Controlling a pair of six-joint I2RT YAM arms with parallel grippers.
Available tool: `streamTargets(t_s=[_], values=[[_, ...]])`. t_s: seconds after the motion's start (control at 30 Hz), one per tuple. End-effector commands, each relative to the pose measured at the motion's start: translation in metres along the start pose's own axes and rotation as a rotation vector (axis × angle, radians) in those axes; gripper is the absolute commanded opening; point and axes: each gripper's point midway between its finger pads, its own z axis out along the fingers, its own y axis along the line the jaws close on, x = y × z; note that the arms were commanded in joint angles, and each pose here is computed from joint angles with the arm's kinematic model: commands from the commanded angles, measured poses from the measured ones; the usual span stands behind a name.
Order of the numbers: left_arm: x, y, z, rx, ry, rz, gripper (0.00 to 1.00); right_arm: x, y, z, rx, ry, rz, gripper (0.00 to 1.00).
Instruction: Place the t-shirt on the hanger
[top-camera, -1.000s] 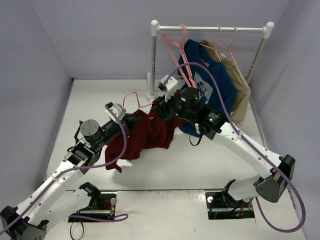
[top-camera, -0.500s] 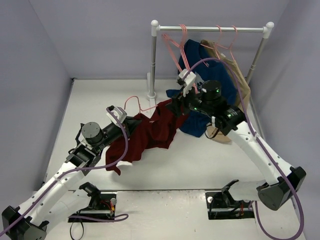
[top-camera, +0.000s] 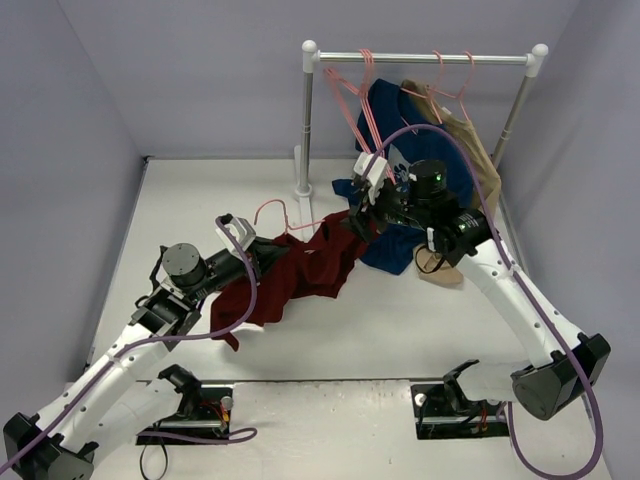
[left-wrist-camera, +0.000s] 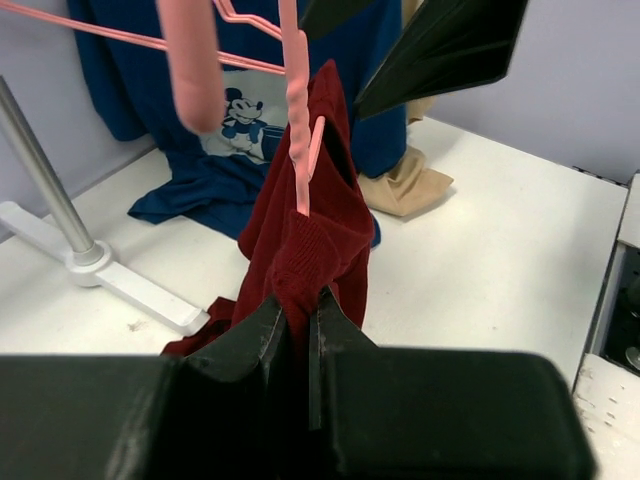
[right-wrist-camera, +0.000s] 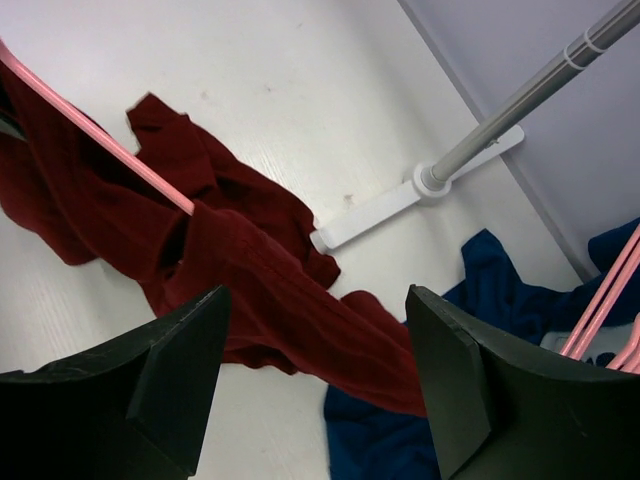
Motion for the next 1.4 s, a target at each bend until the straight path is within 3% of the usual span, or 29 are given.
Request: streamTargets(t_s=[0.0,0.3,0.47,0.7,0.9,1.0,1.17,1.37], values=[[-0.067,-0.012,-0.004,0.059,-0.166,0.074,0.00,-0.015,-0.010,0.001,-0.006,-0.024,-0.150,0.68],[-0.068,-0.027,0.001,0.170,-0.123,0.092,0.00,-0.005,0.001,0.006,-0.064,-0.021,-0.167,0.69],[-0.054,-0.033,0.002,0.234,-0.007,0.103,0.00,-0.012,0.006,0.000,-0.077,-0.046,-0.180,0.66],[-0.066,-0.026,0.001,0.259,0.022,0.171,0.00,-0.010,0.025,-0.005,-0.151,-0.073,-0.149,0.46],[-0.076,-0.022,0.004,0.308,0.027,0.159,0.00,-0.014,0.046,-0.010,-0.238,-0.114,-0.125,0.22],[-0.076,-0.023,0.002,0.339,0.047,0.153,0.00,-0.025,0.053,-0.017,-0.275,-0.154,-0.127,0.00],[-0.087,-0.014,-0.004,0.324,0.069,0.172,0.01,-0.042,0.060,-0.028,-0.296,-0.197,-0.121,0.00],[-0.092,0.001,-0.014,0.257,0.113,0.213,0.21,-0.055,0.058,-0.044,-0.245,-0.225,-0.150,0.00]])
